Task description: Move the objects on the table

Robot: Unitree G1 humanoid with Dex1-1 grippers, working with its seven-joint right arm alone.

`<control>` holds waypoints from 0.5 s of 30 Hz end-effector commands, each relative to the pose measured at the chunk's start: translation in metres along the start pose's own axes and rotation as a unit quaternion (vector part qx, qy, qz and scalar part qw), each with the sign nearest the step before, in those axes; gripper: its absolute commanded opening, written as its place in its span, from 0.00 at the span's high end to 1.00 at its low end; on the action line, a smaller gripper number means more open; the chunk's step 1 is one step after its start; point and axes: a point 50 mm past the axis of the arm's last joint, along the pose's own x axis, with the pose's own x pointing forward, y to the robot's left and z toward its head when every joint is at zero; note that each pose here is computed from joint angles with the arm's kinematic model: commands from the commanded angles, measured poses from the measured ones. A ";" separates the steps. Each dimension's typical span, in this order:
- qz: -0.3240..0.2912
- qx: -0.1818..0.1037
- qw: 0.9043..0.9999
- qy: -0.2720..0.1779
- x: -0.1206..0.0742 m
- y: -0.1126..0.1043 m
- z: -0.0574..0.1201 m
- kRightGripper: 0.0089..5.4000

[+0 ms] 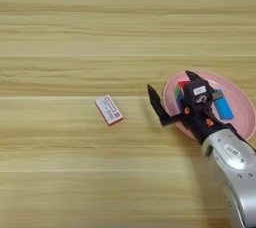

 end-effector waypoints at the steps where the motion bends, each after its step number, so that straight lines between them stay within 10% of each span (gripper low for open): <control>1: 0.023 -0.013 0.998 -0.052 0.003 0.011 0.019 0.00; 15: 0.091 0.004 0.995 -0.031 0.018 0.052 0.004 0.00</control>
